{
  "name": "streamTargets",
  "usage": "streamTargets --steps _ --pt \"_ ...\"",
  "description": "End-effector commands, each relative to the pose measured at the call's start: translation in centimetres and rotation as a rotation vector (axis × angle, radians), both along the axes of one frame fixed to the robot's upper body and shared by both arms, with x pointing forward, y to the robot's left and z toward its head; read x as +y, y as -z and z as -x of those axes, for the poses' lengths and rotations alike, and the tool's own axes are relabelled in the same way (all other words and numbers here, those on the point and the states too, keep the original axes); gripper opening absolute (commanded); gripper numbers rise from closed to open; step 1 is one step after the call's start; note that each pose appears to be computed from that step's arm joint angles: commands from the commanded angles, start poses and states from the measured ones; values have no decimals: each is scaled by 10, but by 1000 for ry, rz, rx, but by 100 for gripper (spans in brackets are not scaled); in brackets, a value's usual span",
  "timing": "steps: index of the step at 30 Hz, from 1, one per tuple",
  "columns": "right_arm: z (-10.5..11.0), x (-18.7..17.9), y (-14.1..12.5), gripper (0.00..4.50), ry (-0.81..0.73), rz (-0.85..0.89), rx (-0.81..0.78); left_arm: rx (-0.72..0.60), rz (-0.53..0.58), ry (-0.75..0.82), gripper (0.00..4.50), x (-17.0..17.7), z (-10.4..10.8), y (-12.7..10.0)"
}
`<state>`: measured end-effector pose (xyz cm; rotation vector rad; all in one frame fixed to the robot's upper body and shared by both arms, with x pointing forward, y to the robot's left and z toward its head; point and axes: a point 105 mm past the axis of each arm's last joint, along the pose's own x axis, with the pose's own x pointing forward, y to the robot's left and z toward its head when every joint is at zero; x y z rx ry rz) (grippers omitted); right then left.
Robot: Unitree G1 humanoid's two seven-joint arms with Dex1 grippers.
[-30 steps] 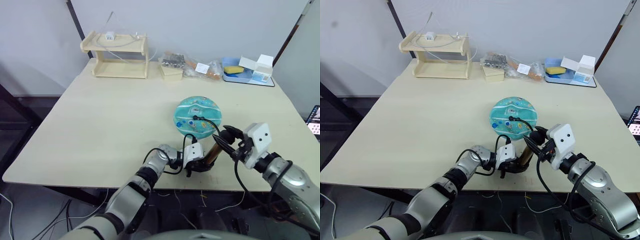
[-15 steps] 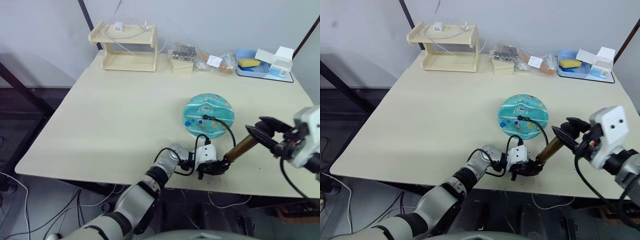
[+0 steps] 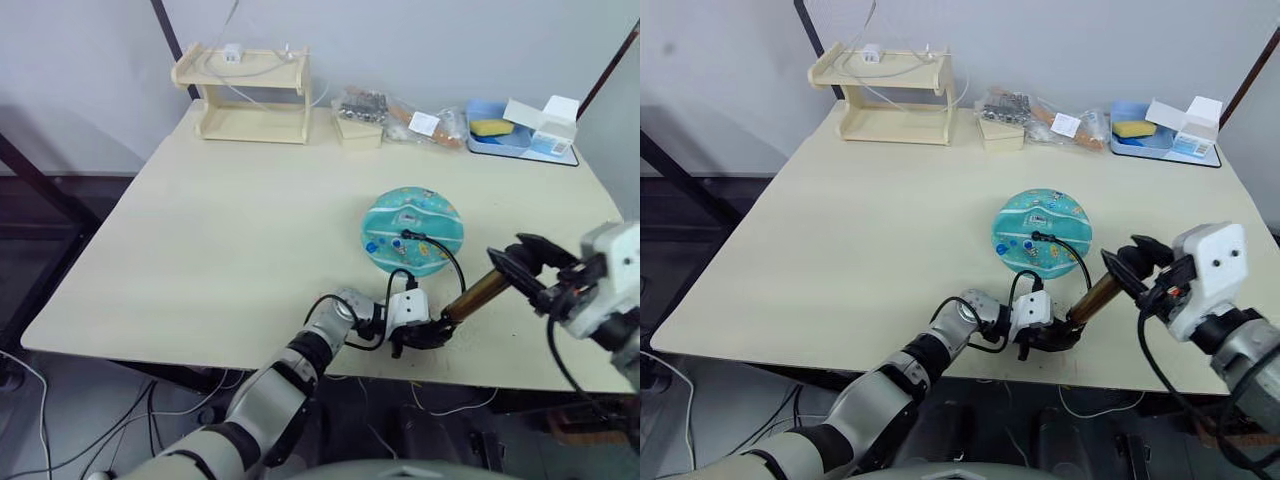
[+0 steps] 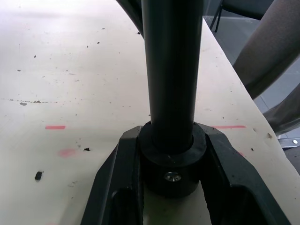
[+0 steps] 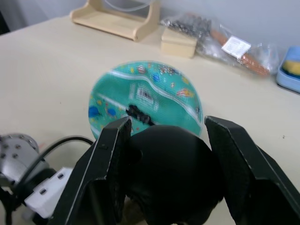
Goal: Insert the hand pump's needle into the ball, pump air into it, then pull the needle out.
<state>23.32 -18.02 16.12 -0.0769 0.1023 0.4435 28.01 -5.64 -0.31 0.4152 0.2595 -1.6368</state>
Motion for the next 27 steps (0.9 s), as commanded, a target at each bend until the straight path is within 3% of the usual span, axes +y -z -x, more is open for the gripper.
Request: streamTargets --steps 1,4,7,13,16,19,27 --pt "10 -1 103 203 11 42 303 37 -93 5 109 12 8 22" --pt "17 4 128 203 3 26 335 34 -93 -5 109 13 6 21" --pt "13 4 118 203 -4 35 272 32 -98 -10 109 15 5 22" --pt "-2 -2 23 203 -5 68 -7 36 -111 -14 109 19 5 26" --pt "1 -4 -12 203 -2 74 -87 38 -115 -14 109 20 5 27" --pt "9 -8 -65 202 -4 70 -209 41 -118 -10 109 20 6 27" --pt "32 -15 -139 201 -10 77 -287 44 -114 -7 109 20 7 28"
